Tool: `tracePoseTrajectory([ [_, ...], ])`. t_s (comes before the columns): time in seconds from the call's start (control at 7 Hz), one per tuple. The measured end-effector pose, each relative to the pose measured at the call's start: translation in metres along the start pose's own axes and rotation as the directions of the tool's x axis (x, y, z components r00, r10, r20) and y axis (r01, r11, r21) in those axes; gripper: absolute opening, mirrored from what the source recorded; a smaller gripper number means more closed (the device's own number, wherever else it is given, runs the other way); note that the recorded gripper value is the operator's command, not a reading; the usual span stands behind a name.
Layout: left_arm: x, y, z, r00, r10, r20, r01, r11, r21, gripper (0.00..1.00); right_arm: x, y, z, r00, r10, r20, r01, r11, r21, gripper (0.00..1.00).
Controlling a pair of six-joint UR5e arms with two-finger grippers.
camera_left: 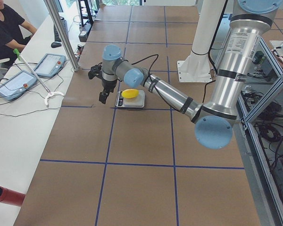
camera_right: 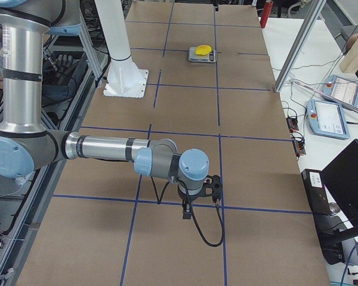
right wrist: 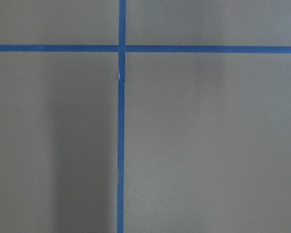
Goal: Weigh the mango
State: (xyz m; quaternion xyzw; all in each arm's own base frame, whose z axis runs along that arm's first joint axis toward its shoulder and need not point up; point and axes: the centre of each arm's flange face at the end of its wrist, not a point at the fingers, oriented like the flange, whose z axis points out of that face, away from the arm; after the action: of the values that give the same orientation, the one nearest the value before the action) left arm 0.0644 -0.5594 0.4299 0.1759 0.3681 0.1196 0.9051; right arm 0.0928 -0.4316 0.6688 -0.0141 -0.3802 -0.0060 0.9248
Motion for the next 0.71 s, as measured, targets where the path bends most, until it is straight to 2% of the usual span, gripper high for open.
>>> tracePoseTrajectory([
  [0.14,-0.071,0.036,0.003,1.000,-0.005,0.008,0.005,0.999,-0.037,1.00,0.000,0.000,0.000,1.000,-0.001,0.000,0.001,1.000,0.000,1.00],
  [0.43,-0.179,0.108,0.027,0.994,-0.106,0.029,0.109,0.987,-0.119,1.00,0.000,0.000,0.000,1.000,-0.001,0.000,0.001,1.000,0.000,1.00],
  [0.71,-0.207,0.135,0.038,0.986,-0.164,0.036,0.168,0.974,-0.153,1.00,0.000,0.000,0.000,1.000,-0.001,0.000,0.001,1.000,0.000,1.00],
])
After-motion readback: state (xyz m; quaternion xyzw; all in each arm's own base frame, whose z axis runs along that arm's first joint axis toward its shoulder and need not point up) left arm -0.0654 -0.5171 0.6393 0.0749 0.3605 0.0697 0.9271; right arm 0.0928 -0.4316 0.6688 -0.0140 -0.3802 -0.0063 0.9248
